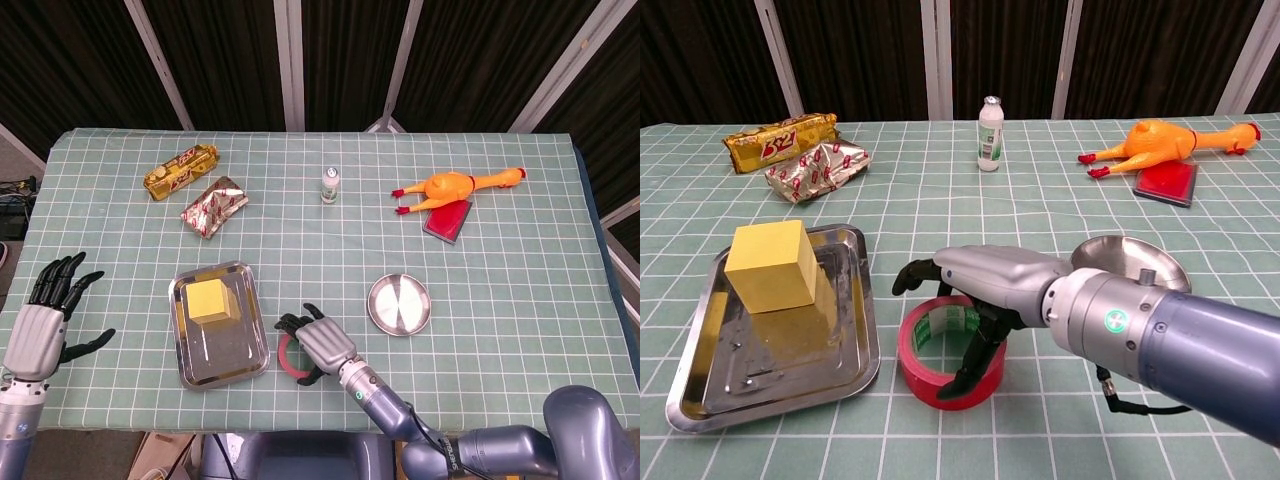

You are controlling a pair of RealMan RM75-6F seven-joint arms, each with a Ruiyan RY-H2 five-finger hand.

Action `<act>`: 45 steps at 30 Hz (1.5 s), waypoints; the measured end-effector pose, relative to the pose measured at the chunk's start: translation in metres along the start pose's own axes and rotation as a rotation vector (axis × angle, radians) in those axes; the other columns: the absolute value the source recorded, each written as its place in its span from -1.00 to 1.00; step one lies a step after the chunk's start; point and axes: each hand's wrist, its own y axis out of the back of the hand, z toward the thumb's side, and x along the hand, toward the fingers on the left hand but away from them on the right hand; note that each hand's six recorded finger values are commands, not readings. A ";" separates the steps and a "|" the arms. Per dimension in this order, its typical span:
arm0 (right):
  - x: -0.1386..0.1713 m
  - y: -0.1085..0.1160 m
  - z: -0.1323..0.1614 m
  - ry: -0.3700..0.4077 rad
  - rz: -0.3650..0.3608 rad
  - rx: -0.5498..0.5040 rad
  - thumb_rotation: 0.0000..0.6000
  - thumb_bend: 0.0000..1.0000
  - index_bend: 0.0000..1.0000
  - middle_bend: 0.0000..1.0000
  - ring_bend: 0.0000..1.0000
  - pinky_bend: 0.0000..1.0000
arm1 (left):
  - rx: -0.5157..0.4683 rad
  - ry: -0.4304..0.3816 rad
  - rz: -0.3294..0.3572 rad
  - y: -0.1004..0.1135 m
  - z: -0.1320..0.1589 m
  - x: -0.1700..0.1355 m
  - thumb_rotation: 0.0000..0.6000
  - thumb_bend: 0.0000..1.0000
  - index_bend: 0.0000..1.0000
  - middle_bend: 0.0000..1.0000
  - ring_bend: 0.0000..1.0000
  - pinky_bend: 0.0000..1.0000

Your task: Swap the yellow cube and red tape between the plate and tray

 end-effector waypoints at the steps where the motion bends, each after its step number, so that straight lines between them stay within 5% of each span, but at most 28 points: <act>1: 0.000 0.001 0.000 0.000 -0.005 0.001 1.00 -0.52 -0.48 -0.55 -0.12 -0.69 | 0.000 0.000 0.000 0.000 0.000 0.000 1.00 -0.92 -0.62 -1.00 -1.00 -1.00; 14: 0.016 0.035 -0.015 0.004 -0.106 0.004 1.00 -0.38 -0.46 -0.53 -0.02 -0.61 | -0.003 0.009 0.020 0.004 -0.002 -0.001 1.00 -0.92 -0.61 -1.00 -1.00 -1.00; 28: 0.047 0.102 -0.113 -0.202 -0.174 0.077 1.00 -0.38 -0.46 -0.53 -0.02 -0.61 | 0.014 0.004 0.022 0.002 0.002 -0.001 1.00 -0.93 -0.61 -1.00 -1.00 -1.00; 38: 0.062 0.094 -0.154 -0.263 -0.113 0.041 1.00 -0.41 -0.54 -0.54 -0.20 -0.76 | 0.030 0.008 0.029 0.001 0.004 -0.002 1.00 -0.92 -0.61 -1.00 -1.00 -1.00; 45: 0.065 0.083 -0.163 -0.252 -0.071 0.019 1.00 -0.83 -0.82 -0.80 -0.63 -0.91 | 0.035 0.010 0.023 -0.001 0.004 -0.002 1.00 -0.92 -0.61 -1.00 -1.00 -1.00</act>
